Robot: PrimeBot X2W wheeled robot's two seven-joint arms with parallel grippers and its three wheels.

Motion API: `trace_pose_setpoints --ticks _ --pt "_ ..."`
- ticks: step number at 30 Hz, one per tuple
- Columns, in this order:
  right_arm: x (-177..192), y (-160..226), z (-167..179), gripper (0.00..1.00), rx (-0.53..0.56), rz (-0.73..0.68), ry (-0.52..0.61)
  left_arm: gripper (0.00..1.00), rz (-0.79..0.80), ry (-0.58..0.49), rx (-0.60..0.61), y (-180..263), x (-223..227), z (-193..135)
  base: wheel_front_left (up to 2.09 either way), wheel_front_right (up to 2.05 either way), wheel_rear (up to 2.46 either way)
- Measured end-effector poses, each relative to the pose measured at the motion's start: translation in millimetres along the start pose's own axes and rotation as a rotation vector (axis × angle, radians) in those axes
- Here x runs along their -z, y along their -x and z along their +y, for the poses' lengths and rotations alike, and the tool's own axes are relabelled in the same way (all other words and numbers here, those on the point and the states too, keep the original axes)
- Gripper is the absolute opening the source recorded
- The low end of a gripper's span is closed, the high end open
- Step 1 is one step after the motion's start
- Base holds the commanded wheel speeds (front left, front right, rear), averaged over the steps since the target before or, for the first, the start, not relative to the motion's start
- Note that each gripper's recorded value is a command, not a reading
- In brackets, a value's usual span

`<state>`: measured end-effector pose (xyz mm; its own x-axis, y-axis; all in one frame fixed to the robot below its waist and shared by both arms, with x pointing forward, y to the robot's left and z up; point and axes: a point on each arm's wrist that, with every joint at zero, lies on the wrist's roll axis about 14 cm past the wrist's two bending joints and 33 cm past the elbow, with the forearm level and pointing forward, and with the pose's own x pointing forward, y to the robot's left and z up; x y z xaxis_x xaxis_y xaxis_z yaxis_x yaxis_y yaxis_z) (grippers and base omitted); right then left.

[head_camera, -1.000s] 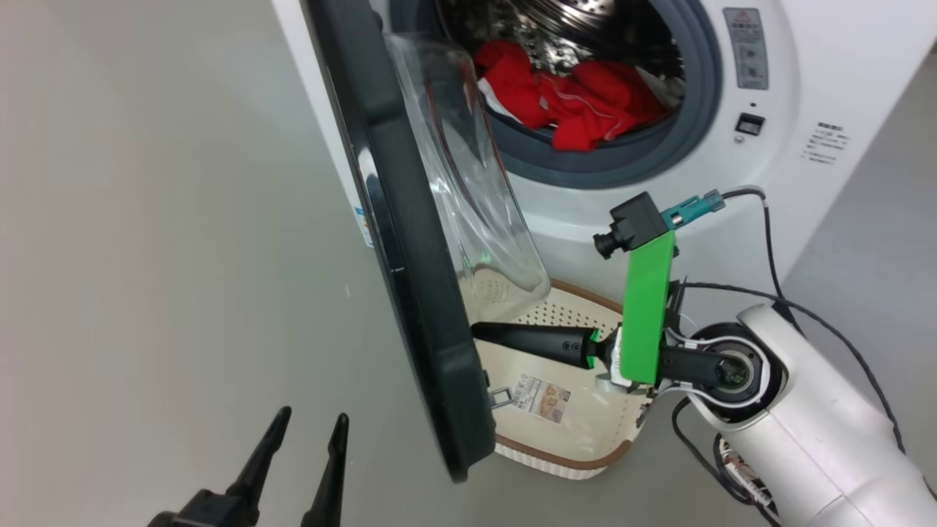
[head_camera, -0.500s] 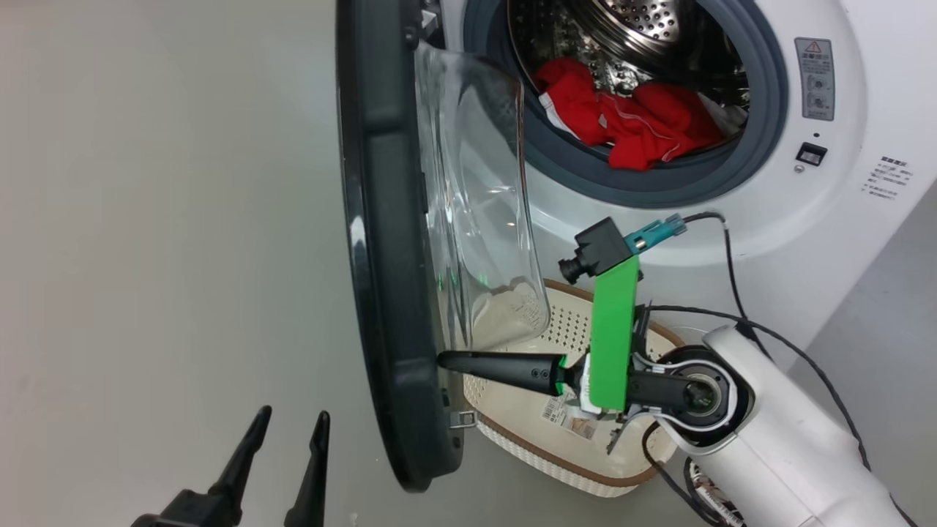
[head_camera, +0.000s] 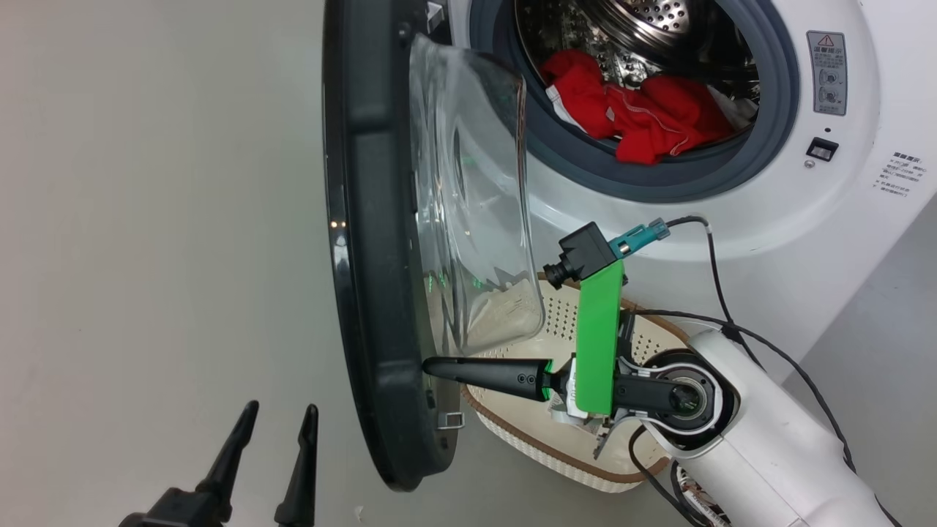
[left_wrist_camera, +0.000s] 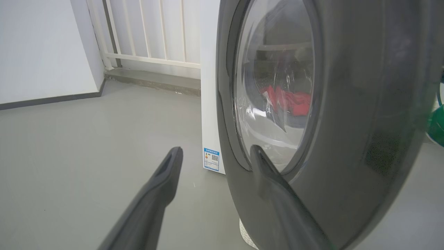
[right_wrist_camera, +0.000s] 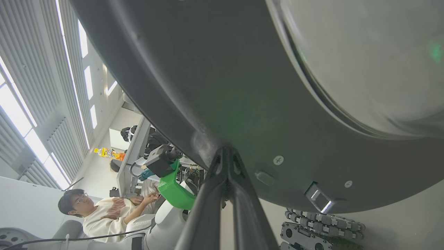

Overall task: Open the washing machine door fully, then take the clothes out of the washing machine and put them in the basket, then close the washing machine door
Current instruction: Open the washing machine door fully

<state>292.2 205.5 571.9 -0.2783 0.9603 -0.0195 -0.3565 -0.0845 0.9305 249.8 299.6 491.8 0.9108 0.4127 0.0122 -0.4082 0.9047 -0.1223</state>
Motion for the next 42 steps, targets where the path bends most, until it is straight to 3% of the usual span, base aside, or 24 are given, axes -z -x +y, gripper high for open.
trace_pose_setpoints --ticks 6,9,10,11,36,42 --pt "0 0 -2 0.01 0.018 0.000 0.018 1.00 -0.004 0.003 0.003 0 -1 -1 0.00 0.00 0.00" --pt "-2 3 -4 0.37 0.042 -0.020 0.040 1.00 -0.004 0.006 0.006 0 -1 -2 0.00 0.00 0.00" --pt "-4 4 -5 0.55 0.052 -0.034 0.047 1.00 -0.004 0.007 0.007 0 0 -2 0.00 0.00 0.00" --pt "-6 6 -7 1.00 0.062 -0.046 0.053 1.00 -0.004 0.008 0.009 0 0 -2 0.00 0.00 0.00" --pt "9 108 -121 1.00 0.484 -0.375 0.009 1.00 0.010 0.025 0.065 -10 6 -17 0.00 0.00 0.00" --pt "8 126 -130 1.00 0.539 -0.464 0.033 1.00 0.004 0.028 0.066 -11 5 -17 0.00 0.00 0.00"
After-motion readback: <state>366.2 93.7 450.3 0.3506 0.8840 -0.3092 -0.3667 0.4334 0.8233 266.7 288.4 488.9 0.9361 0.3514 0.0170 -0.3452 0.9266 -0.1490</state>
